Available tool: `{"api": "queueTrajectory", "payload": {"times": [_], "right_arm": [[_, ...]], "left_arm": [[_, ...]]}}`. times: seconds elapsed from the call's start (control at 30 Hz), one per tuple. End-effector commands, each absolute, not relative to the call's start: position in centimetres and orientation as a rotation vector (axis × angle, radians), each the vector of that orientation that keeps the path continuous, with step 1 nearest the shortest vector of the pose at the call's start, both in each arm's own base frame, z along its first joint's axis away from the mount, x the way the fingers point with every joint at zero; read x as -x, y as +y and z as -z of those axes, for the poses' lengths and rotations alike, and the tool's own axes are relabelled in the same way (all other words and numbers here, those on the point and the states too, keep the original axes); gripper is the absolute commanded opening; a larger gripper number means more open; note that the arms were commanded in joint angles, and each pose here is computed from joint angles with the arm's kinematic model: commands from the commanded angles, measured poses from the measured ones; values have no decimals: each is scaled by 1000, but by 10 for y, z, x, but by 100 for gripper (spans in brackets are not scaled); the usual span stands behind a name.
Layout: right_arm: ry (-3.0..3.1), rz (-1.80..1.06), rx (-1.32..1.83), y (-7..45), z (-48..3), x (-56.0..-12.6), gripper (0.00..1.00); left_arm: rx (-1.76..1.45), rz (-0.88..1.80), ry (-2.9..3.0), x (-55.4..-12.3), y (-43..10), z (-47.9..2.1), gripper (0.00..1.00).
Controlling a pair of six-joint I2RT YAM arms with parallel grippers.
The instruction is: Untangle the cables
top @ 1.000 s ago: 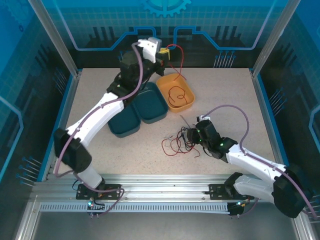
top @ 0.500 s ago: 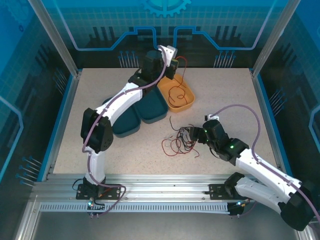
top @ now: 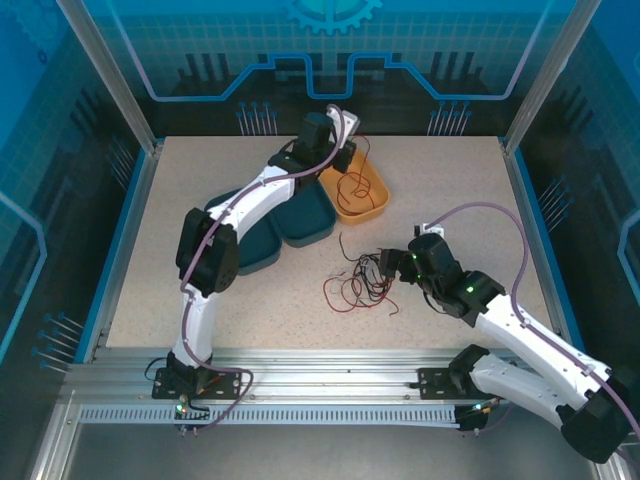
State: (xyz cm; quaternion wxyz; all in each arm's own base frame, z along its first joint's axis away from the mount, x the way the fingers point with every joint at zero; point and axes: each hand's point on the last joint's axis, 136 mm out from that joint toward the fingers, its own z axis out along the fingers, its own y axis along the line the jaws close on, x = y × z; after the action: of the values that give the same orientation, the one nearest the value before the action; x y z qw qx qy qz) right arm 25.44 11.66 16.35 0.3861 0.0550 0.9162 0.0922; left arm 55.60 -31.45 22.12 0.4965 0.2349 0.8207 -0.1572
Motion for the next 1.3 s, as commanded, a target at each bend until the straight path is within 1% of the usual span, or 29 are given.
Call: {"api": "queueTrajectory", "payload": {"times": [0.0,0.4,0.7,0.73,0.97,1.13,1.2,1.27], "right_arm": [[2360,-162,-203,104,-164,-256,100],[2438,-15,-313,89,-160,-257,100],[2480,33,-330,84,-152,-251,100],[2459,12,-339,86,-162,-255,100],[2451,29,-372,82,-164,-254,100],[2445,21,-372,83,-168,-255,100],[2443,16,-367,84,-169,-256,100],[2444,13,-363,85,-170,-257,100]], "left_arm": [[-572,374,2040,-559,-310,-211,0],[-547,348,2180,-568,-310,-165,0],[-460,228,2292,-581,-297,-132,0],[-452,220,2298,-582,-296,-130,0],[-477,206,2329,-582,-297,-111,0],[-516,227,2340,-577,-304,-105,9],[-526,237,2336,-575,-307,-107,14],[-532,251,2333,-573,-310,-110,18]]}}
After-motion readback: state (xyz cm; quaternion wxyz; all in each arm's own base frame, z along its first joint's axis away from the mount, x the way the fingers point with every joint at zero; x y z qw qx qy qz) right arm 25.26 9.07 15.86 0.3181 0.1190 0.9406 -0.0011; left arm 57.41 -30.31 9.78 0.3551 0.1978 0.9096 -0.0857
